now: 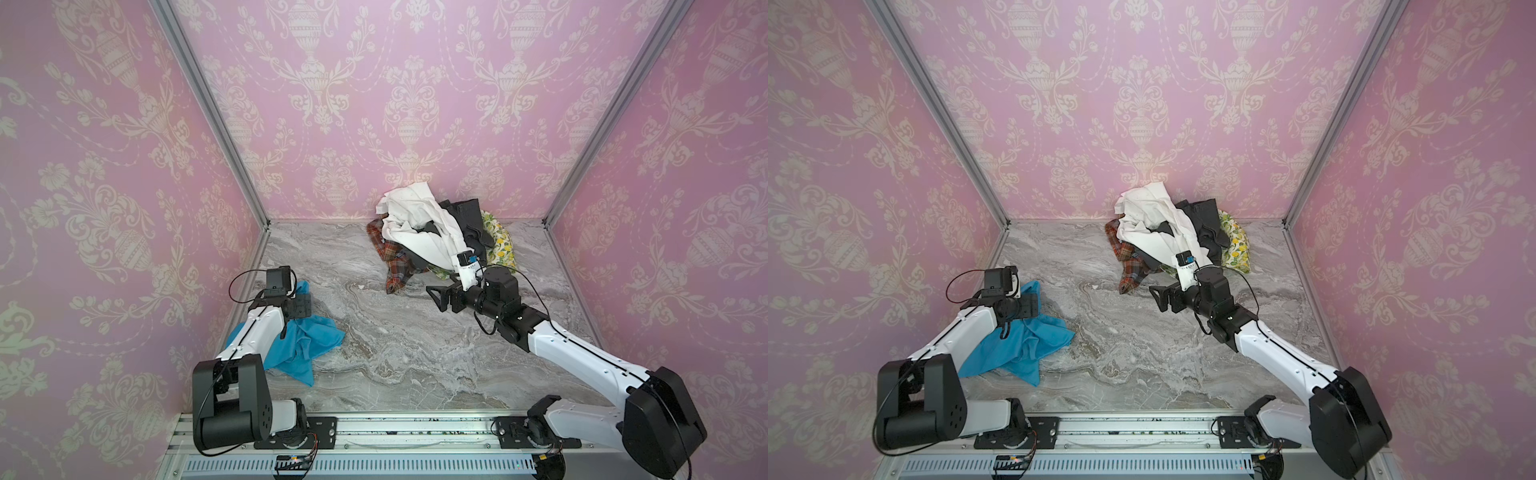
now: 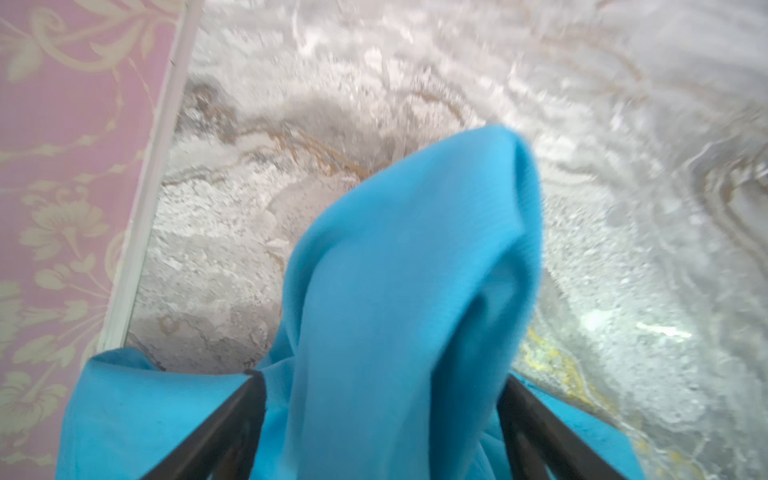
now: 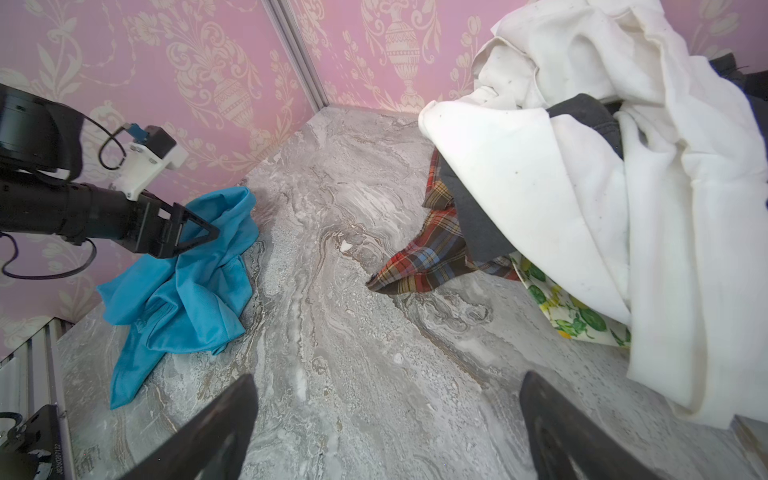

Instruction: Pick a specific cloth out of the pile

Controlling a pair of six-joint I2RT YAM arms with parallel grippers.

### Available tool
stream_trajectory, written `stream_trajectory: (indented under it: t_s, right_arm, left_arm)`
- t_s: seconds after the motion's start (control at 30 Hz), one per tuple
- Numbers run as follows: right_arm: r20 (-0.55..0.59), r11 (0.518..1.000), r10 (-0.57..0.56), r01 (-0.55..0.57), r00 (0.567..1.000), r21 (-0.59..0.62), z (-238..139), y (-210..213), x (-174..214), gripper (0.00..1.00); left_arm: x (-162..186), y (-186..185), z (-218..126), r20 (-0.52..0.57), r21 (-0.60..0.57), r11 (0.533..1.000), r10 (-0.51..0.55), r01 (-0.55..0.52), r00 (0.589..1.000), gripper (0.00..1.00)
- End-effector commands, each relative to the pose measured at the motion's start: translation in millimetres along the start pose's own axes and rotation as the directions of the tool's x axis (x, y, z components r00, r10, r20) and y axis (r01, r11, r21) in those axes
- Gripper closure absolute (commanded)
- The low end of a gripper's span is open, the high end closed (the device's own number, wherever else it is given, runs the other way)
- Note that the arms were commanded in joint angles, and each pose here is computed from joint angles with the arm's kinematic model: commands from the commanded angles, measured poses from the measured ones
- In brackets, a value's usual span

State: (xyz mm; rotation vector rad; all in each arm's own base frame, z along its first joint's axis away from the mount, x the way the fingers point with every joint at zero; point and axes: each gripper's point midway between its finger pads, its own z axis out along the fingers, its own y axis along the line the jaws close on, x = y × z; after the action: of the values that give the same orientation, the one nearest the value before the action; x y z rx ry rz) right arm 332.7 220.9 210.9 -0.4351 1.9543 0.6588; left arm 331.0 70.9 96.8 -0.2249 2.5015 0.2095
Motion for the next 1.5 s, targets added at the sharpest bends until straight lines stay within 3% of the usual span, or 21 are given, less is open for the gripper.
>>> stream_trajectory:
  t_s: [0.0, 0.23, 0.6, 0.7, 0.93, 1.2, 1.47]
  right_arm:
    - [0.012, 0.997, -0.029, 0.029, 1.0, 0.065, -10.0, -8.7, -19.9, 0.0]
    - [-0.002, 0.983, -0.035, 0.035, 0.999, 0.182, -24.0, -32.7, -37.4, 0.0]
    - [0.051, 0.934, -0.127, 0.103, 0.991, 0.341, -51.2, -68.8, -48.2, 0.0]
    - [0.092, 0.911, -0.149, 0.1, 0.985, 0.399, -56.6, -84.6, -43.2, 0.0]
    - [0.156, 0.868, -0.182, 0.084, 0.971, 0.49, -64.5, -113.2, -21.5, 0.0]
    - [0.152, 0.809, -0.204, 0.079, 0.967, 0.582, -69.2, -149.6, 15.2, 0.0]
    - [0.146, 0.799, -0.186, 0.063, 0.972, 0.597, -65.6, -171.4, 35.6, 0.0]
  left_arm:
    - [-38.0, 0.1, -26.1, 0.129, 0.02, 1.0, -0.02, 0.017, 0.991, 0.01]
    - [-78.0, -11.0, -64.8, 0.284, 0.103, 0.994, -0.062, 0.034, 0.957, 0.01]
    - [-124.0, -42.7, -104.5, 0.512, 0.345, 0.938, -0.213, 0.028, 0.832, 0.01]
    - [-126.9, -45.6, -100.6, 0.539, 0.372, 0.928, -0.244, 0.032, 0.806, 0.01]
    - [-109.2, -48.4, -72.7, 0.534, 0.376, 0.926, -0.253, 0.041, 0.807, 0.01]
    - [-86.0, -43.3, -41.3, 0.539, 0.347, 0.934, -0.268, 0.079, 0.799, 0.01]
    - [-66.1, -36.1, -9.2, 0.558, 0.277, 0.957, -0.231, 0.083, 0.797, 0.01]
